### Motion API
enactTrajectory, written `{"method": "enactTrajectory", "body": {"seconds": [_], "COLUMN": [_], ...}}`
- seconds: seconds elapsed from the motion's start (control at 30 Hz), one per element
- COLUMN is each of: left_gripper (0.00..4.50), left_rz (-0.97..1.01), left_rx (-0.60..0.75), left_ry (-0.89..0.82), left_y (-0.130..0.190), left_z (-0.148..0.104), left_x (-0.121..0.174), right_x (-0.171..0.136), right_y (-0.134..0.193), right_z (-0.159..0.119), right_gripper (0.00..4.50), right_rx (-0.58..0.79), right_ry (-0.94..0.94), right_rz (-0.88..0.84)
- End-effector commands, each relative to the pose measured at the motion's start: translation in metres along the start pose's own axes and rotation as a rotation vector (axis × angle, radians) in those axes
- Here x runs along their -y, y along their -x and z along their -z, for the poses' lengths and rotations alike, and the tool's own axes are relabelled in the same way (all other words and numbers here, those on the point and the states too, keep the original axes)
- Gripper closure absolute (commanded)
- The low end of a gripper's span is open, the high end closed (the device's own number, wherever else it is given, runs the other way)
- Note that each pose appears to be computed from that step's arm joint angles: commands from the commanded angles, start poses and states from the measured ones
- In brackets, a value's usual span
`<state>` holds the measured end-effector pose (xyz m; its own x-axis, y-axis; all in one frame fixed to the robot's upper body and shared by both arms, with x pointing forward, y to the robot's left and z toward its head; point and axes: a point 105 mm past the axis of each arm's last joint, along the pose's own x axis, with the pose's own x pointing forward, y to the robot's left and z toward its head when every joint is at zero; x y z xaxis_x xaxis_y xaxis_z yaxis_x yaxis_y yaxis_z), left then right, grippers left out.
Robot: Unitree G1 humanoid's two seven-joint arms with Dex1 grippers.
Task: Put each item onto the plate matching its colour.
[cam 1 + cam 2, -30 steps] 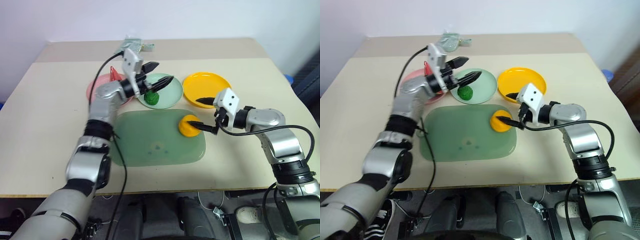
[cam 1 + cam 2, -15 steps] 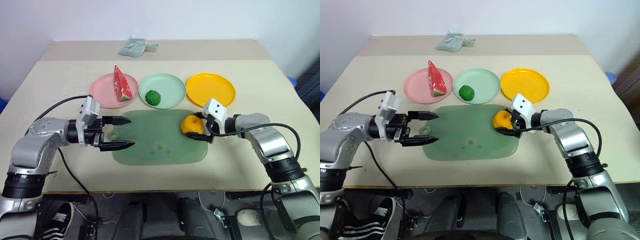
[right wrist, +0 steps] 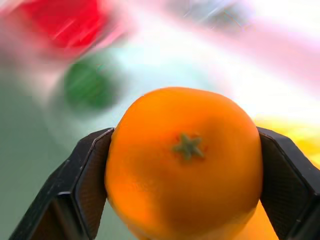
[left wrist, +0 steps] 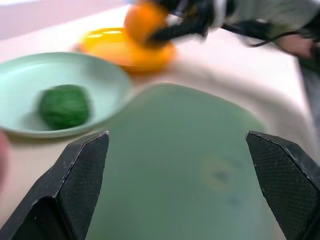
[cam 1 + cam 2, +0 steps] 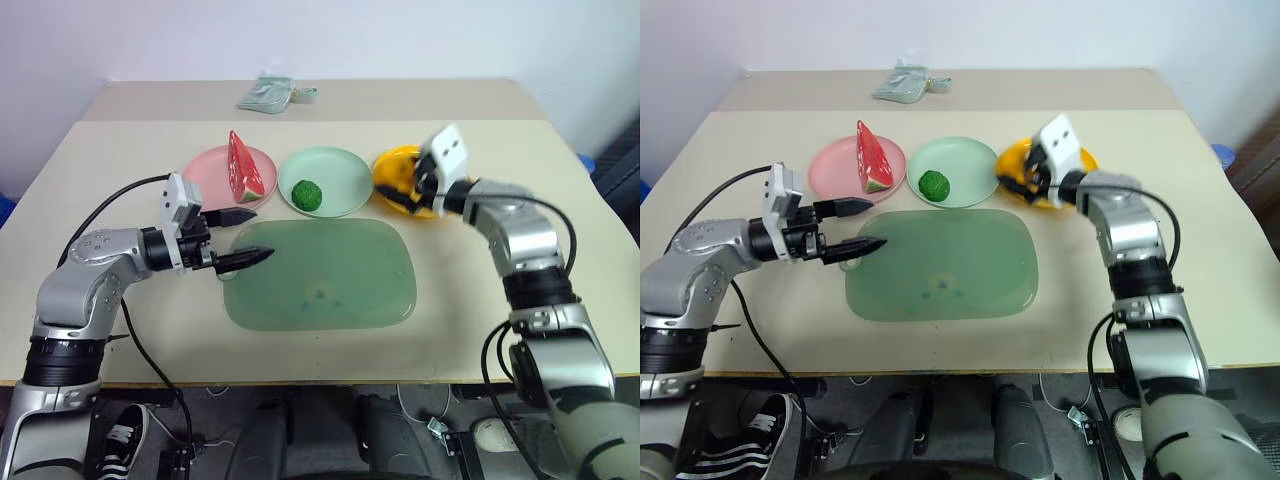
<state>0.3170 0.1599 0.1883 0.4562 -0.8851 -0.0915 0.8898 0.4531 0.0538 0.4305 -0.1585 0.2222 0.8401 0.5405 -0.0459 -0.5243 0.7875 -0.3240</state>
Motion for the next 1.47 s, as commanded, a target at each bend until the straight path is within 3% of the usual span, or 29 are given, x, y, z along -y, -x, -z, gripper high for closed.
{"method": "enactTrajectory", "body": {"seconds": [0.03,0.13,0.2,0.33,0.43,0.57,0.7,0.83,0.93,1.2,1.47], "left_gripper": [0.0,0.0,0.0,0.0,0.0,0.0,0.0,0.0,0.0,0.0,0.0], "left_rz": [-0.027,-0.062,-0.065,-0.061,-0.068,-0.086,-0.101,-0.102,-0.06,0.101,0.089], "left_rx": [0.056,0.078,0.083,0.089,0.098,0.108,0.094,0.083,0.075,0.067,0.083], "left_ry": [-0.047,-0.076,-0.075,-0.068,-0.062,-0.076,-0.097,-0.142,-0.14,-0.051,-0.064], "left_y": [-0.014,-0.021,-0.023,-0.02,-0.016,-0.007,0.003,0.014,0.018,0.022,0.011], "left_z": [-0.013,-0.017,-0.017,-0.018,-0.018,-0.017,-0.013,-0.009,-0.003,0.0,0.003], "left_x": [-0.002,-0.005,-0.004,-0.001,0.0,-0.003,-0.004,-0.001,0.005,0.02,0.015], "right_x": [0.02,0.03,0.03,0.028,0.035,0.032,-0.009,-0.073,-0.097,-0.099,-0.095], "right_y": [-0.009,-0.015,-0.019,-0.022,-0.021,-0.011,0.014,0.065,0.1,0.114,0.12], "right_z": [0.009,0.028,0.039,0.042,0.022,-0.023,-0.046,-0.03,-0.016,-0.009,-0.009], "right_gripper": [1.1,1.1,0.04,0.01,0.01,0.01,0.01,0.01,0.01,0.01,0.01], "right_rx": [-0.024,-0.094,-0.125,-0.131,-0.04,0.2,0.323,0.269,0.214,0.142,0.108], "right_ry": [0.076,0.039,-0.004,-0.014,-0.024,-0.057,0.01,0.154,0.15,0.141,0.132], "right_rz": [0.145,0.214,0.211,0.2,0.215,0.123,-0.171,-0.548,-0.716,-0.674,-0.617]}}
